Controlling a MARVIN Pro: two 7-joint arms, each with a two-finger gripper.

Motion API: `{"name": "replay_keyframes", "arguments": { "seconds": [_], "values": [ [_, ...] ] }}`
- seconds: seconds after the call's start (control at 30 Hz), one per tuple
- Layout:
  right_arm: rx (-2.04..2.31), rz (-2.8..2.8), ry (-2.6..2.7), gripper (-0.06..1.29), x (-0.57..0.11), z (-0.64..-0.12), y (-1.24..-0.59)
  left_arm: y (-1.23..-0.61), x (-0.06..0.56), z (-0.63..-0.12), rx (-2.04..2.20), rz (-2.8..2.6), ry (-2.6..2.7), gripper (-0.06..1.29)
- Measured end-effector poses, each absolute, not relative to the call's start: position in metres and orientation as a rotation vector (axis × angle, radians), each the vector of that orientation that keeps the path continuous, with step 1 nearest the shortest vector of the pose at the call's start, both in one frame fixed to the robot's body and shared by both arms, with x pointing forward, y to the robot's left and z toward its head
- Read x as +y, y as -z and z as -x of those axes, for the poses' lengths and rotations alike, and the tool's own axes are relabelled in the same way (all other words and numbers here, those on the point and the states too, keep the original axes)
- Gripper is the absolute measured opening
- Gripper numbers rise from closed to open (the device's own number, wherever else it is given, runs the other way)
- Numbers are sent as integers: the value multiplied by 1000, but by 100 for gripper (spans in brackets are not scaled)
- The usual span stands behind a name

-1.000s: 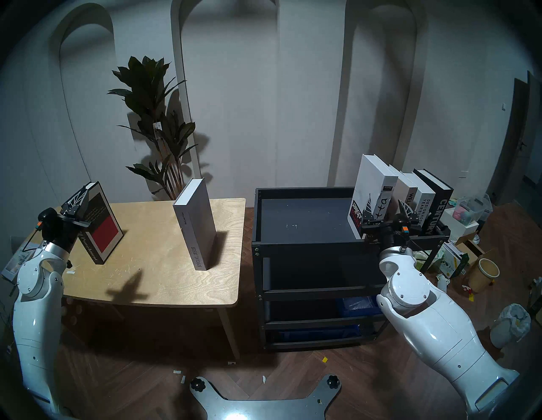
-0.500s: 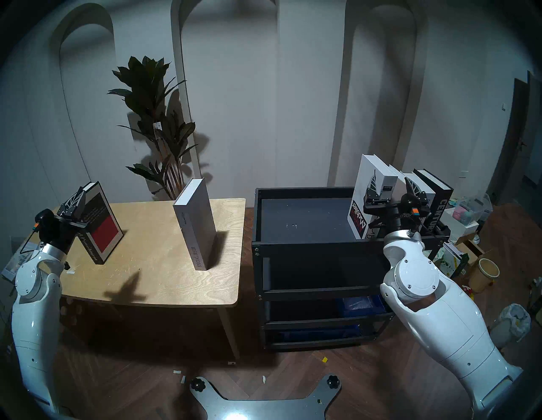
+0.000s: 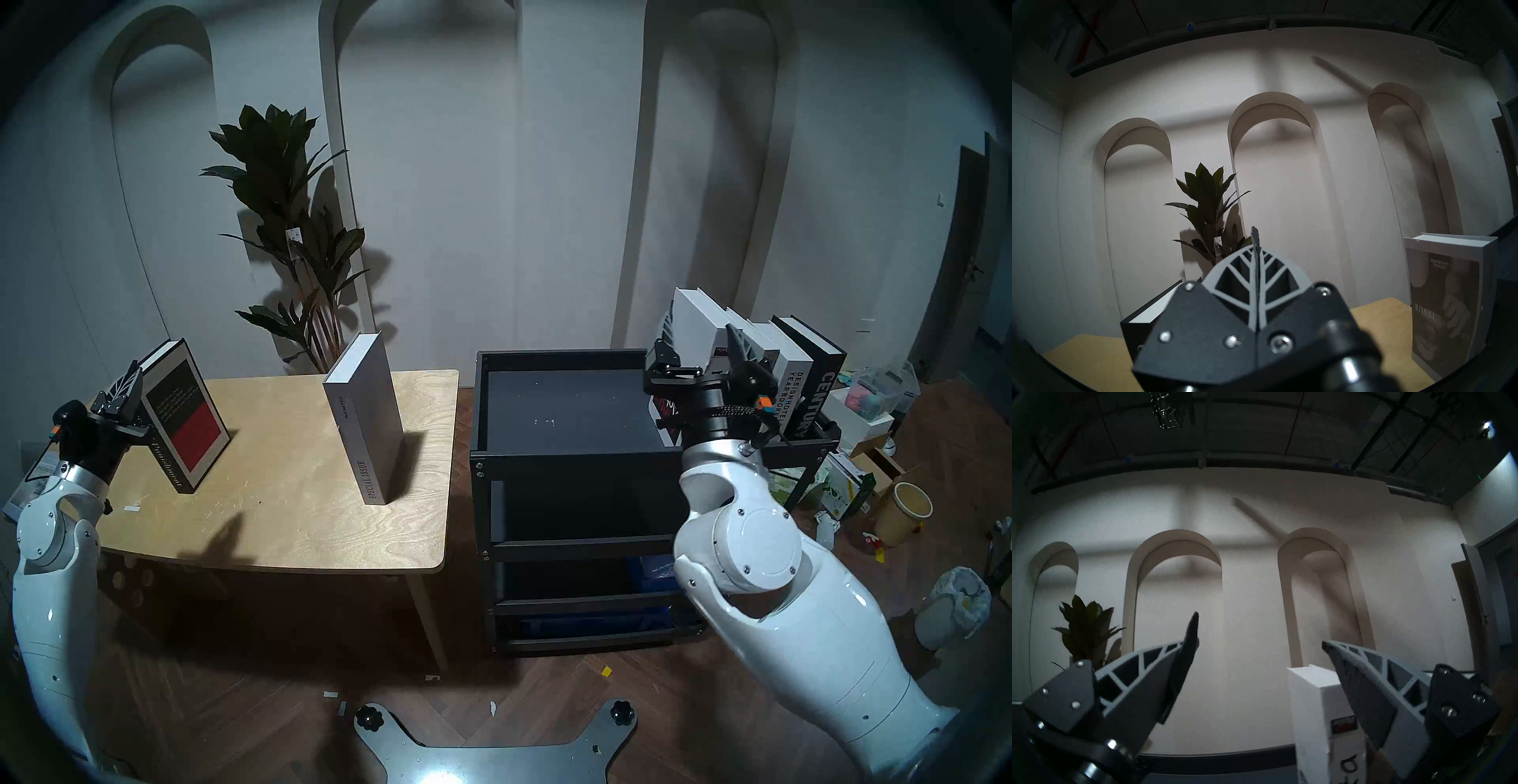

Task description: Move the books from the display table onto the shelf, standing them upright with spines facing out and tallest at one end

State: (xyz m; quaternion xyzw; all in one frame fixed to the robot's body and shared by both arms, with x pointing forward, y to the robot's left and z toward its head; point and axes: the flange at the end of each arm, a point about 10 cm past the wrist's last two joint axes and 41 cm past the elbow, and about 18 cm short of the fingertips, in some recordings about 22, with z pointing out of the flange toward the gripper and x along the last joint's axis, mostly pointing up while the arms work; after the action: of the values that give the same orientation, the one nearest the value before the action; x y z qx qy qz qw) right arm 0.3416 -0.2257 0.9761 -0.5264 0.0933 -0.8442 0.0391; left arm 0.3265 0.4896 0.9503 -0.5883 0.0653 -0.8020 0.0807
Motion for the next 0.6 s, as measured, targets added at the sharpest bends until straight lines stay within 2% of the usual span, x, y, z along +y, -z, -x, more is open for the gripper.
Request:
{"name": "replay_keyframes", "arguments": {
  "seconds": [0.6],
  "values": [
    [150,1795,2292,121,-113,-344,-942,-957,507,-277,150,1708,2358,-3]
  ]
}}
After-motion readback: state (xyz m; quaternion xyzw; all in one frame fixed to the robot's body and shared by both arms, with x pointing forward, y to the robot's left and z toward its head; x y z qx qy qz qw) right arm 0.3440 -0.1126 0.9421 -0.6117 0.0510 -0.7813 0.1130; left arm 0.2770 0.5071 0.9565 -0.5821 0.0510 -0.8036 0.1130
